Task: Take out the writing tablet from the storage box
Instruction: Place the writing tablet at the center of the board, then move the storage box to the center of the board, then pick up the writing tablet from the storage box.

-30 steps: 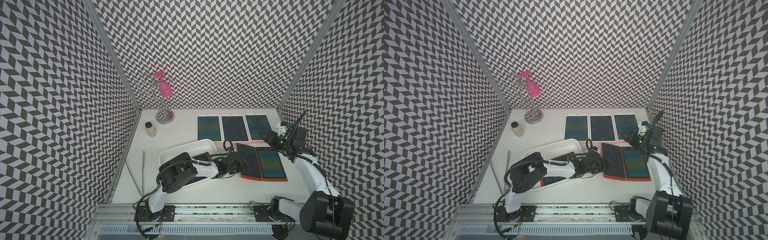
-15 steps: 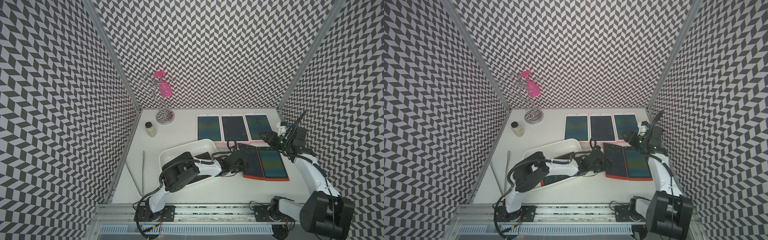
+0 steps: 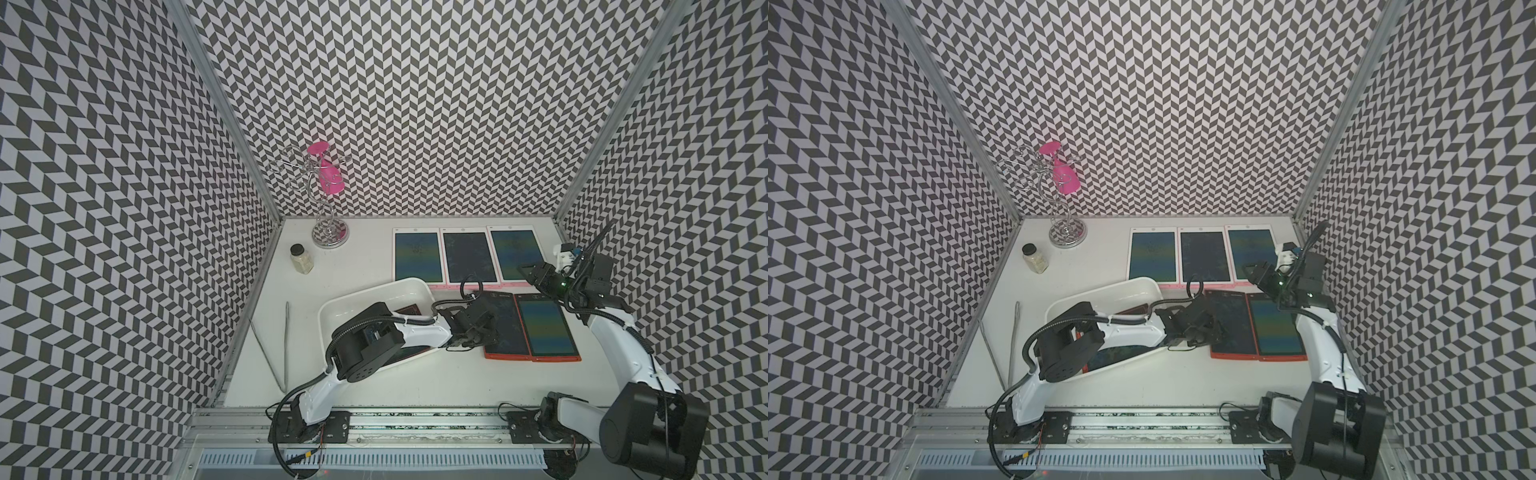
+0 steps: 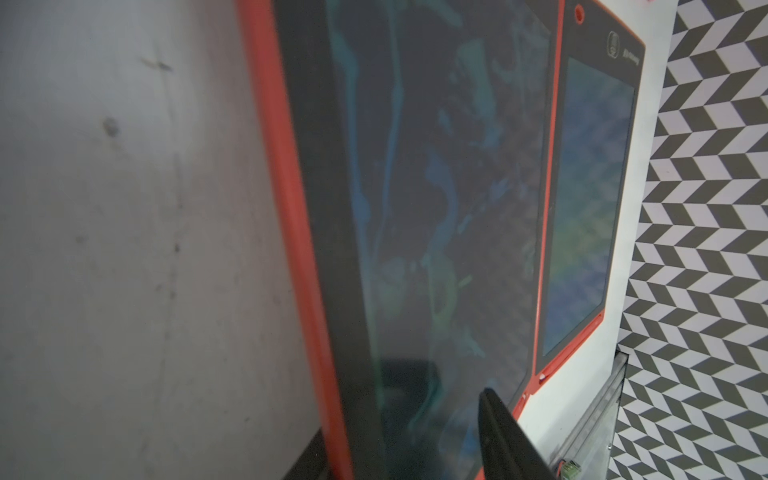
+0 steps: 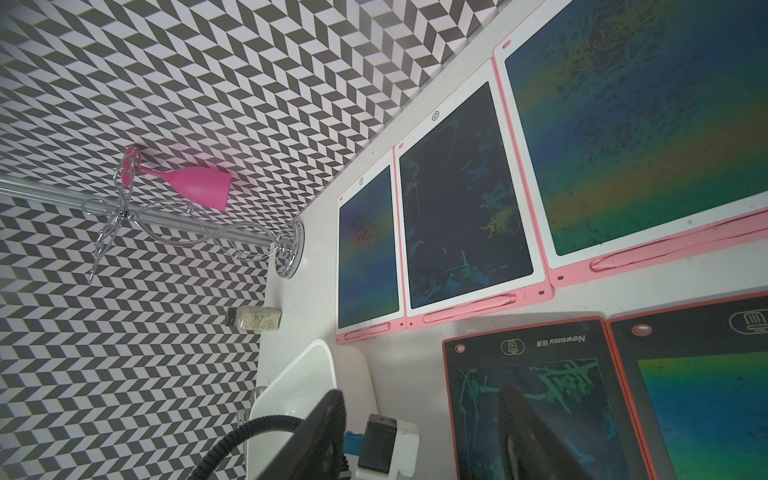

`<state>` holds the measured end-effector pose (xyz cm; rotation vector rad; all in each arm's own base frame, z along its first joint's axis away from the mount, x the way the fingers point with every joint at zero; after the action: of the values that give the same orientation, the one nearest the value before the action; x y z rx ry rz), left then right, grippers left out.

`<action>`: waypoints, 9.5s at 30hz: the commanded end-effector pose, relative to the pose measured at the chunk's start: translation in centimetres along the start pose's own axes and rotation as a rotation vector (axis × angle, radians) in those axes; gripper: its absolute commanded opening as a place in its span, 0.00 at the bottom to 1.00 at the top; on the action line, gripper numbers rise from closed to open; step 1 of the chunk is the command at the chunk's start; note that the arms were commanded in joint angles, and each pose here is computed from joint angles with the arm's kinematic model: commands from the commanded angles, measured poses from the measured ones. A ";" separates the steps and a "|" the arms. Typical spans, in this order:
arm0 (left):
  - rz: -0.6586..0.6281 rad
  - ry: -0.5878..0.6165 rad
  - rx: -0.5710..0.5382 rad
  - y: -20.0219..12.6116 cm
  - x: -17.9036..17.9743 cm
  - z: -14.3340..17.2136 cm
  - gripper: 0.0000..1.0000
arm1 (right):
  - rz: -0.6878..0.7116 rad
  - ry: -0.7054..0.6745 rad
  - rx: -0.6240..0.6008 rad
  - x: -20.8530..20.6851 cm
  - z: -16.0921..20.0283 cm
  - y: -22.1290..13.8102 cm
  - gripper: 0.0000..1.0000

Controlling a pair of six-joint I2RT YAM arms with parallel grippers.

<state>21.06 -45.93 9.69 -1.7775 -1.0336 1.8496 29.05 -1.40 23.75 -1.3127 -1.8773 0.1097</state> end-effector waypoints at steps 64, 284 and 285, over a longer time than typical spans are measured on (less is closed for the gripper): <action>-0.275 -0.014 -0.691 -28.5 14.0 -11.3 0.99 | -0.048 -0.309 0.363 11.3 8.1 9.8 0.65; -0.051 -0.091 -0.558 -29.8 24.0 -13.0 0.00 | -0.196 -0.244 0.583 20.9 18.1 19.1 0.37; -0.052 -0.093 -0.559 -29.9 24.1 -13.0 0.00 | -0.198 -0.243 0.573 21.0 17.7 19.0 0.38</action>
<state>24.39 -6.44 16.98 -2.0240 -1.7284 1.7754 28.00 30.38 11.01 -0.7509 -1.8649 0.7801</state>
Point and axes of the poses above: each gripper's point midway between its finger pads, its own y axis out along the fingers, its own x axis along the line the jaws close on, z = x × y, the point moved 8 cm from there along -y, back along the fingers, and after that the axes turned 13 degrees about -y, right-handed, at the moved point
